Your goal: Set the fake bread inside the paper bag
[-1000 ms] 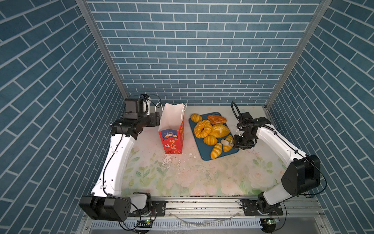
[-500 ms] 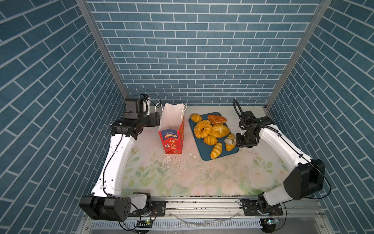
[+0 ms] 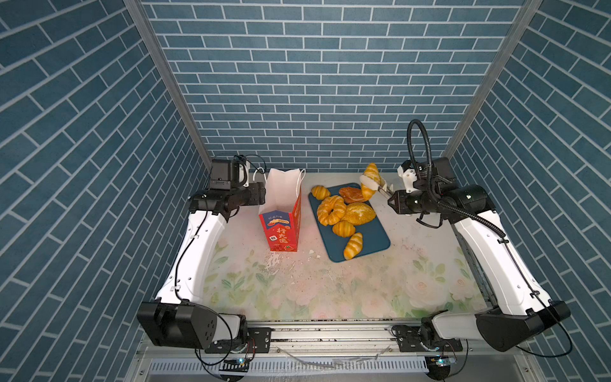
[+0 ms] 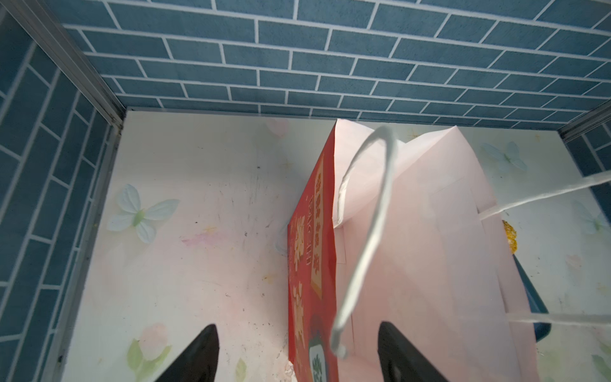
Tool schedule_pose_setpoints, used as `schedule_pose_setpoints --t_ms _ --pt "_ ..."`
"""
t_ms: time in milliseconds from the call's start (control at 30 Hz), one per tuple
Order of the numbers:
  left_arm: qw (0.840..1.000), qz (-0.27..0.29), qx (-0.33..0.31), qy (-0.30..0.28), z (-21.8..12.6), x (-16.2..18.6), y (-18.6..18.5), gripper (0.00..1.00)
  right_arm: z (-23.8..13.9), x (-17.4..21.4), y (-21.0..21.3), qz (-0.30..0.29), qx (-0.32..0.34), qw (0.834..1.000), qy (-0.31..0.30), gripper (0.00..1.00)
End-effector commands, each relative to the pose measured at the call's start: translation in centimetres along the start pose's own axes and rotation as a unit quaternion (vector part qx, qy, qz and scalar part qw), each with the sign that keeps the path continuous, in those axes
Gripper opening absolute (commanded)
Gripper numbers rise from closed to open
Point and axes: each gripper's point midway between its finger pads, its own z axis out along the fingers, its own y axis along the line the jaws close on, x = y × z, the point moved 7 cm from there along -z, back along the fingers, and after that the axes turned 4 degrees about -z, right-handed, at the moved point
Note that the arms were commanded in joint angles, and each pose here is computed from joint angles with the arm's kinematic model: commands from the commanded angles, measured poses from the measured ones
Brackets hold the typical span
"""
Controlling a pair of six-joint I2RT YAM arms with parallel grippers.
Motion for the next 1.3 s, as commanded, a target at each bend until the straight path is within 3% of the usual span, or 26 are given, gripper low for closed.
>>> schedule_pose_setpoints --t_ms 0,167,400,733,900,1000,1133,1267 --pt "0.999 -0.039 0.030 0.015 1.3 0.5 -0.2 0.72 -0.6 -3.9 2.7 -0.057 -0.064 0.993 -0.083 0.28" --pt "0.996 -0.080 0.020 0.041 2.0 2.0 0.2 0.52 -0.5 -6.1 5.6 -0.108 -0.092 0.984 -0.106 0.27" --pt "0.984 -0.161 0.065 0.038 2.1 2.9 -0.8 0.22 -1.6 -7.8 7.8 -0.148 -0.114 0.972 -0.143 0.27" --pt "0.960 -0.258 0.111 -0.006 2.2 4.4 -2.7 0.11 -3.1 -8.8 10.5 -0.188 -0.166 0.951 -0.180 0.26" --pt "0.958 -0.261 0.117 -0.012 2.2 4.8 -3.7 0.16 -3.4 -8.8 12.5 -0.215 -0.196 0.940 -0.180 0.26" --pt "0.962 -0.250 0.112 -0.018 1.8 4.8 -4.2 0.33 -2.7 -8.4 14.0 -0.224 -0.216 0.936 -0.167 0.26" --pt "0.977 -0.203 0.053 -0.039 0.0 4.5 -3.5 0.56 -1.6 -7.6 15.8 -0.234 -0.218 0.936 -0.146 0.26" --pt "0.987 -0.141 0.005 -0.074 -2.4 3.3 -2.7 0.65 0.0 -6.9 16.7 -0.230 -0.201 0.945 -0.121 0.26"
